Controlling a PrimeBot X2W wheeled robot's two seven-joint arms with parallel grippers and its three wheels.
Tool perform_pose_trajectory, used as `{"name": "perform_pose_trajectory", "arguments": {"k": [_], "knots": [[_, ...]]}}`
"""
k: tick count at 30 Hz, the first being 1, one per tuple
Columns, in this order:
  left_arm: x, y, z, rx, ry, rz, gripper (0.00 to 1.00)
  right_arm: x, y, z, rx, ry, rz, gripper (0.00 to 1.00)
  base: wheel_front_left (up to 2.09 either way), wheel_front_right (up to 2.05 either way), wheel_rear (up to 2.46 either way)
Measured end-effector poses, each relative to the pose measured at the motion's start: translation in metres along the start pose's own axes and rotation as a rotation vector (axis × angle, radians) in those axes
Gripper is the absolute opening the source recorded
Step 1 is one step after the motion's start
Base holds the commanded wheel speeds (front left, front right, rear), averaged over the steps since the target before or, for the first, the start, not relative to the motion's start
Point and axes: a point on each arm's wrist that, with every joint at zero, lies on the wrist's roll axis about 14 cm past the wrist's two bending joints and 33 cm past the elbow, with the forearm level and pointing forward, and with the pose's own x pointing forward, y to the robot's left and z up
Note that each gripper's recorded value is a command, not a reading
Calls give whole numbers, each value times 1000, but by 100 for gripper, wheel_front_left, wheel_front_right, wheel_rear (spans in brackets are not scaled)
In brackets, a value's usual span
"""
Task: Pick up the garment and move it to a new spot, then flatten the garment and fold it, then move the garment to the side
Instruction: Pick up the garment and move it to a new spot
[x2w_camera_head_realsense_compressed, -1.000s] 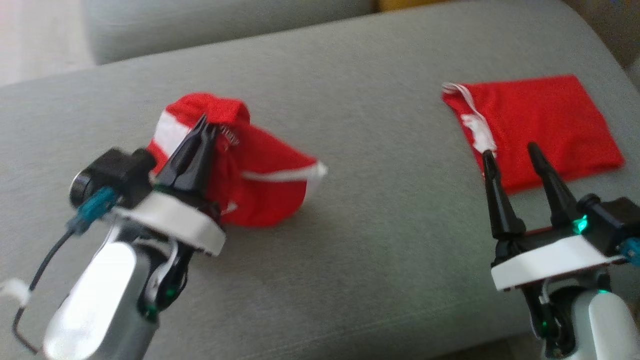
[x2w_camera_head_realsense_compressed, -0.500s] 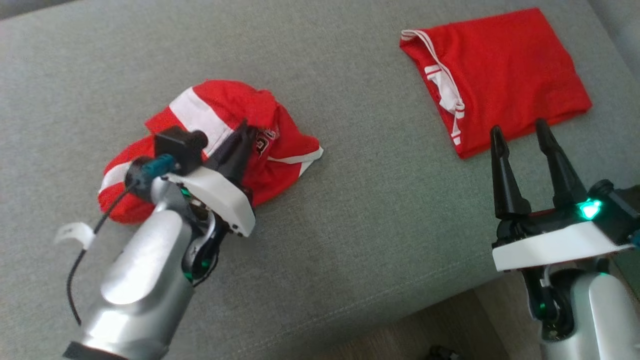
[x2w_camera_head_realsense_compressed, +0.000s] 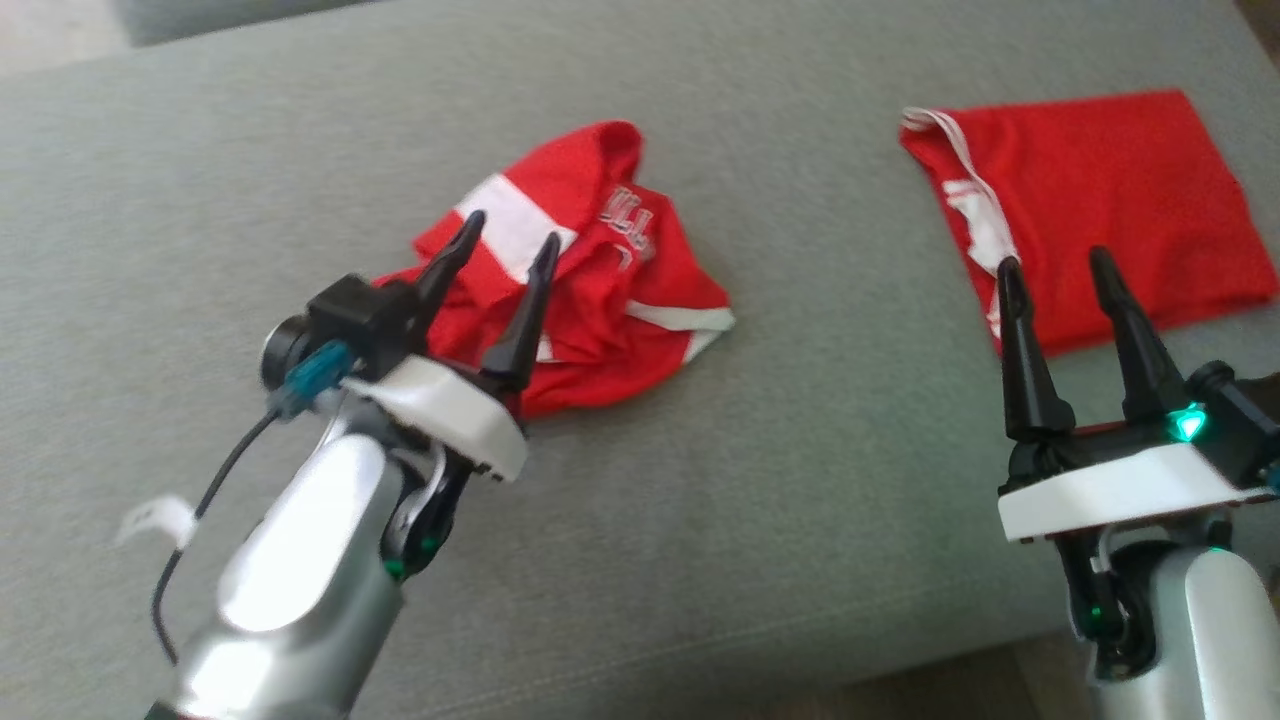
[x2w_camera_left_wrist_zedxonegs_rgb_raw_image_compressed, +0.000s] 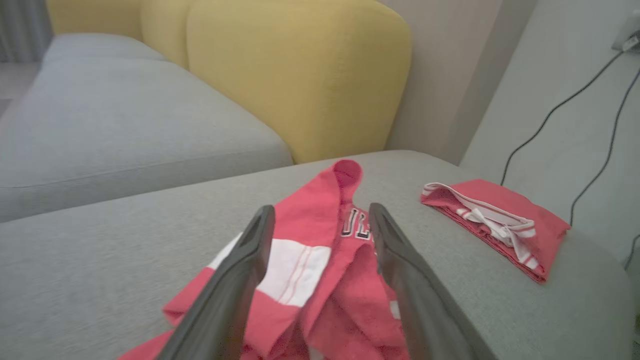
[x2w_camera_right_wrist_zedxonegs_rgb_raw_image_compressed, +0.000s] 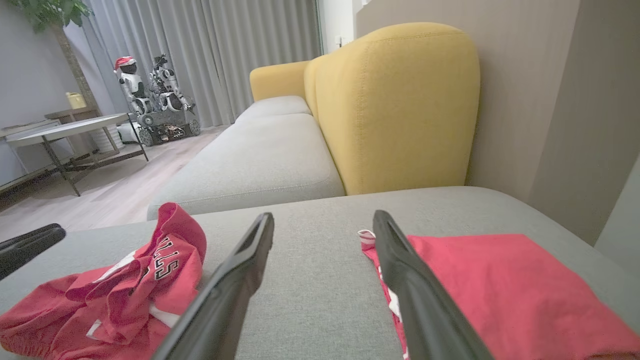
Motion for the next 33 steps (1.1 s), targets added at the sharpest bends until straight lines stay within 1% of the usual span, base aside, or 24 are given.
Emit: {"name": "perform_pose_trajectory", "arguments": {"k": [2,7,10,14,17,18,19,26,33], "knots": [[-15,14,8,22,-16,57,100,2,8,3,-1,-8,25,100,0,0,0],[-64,63,23,93,-32,237,100,5,28,6,1,-11,84,100,0,0,0],[-95,88,31,109,-40,344,100,5,36,4,-2,0,109,100,0,0,0],[-136,106,39,129,-45,451,100,5,48,9,-1,-13,145,100,0,0,0],[-160,108,39,137,-33,494,100,1,53,9,-7,-8,159,100,0,0,0],[-160,108,39,137,-33,494,100,1,53,9,-7,-8,159,100,0,0,0],[-173,106,39,141,-25,512,100,-5,55,6,-6,3,164,100,0,0,0],[-196,95,39,129,-21,535,100,-18,56,1,-7,33,169,100,0,0,0],[-208,89,46,142,-34,550,100,-27,54,6,-9,21,164,100,0,0,0]]}}
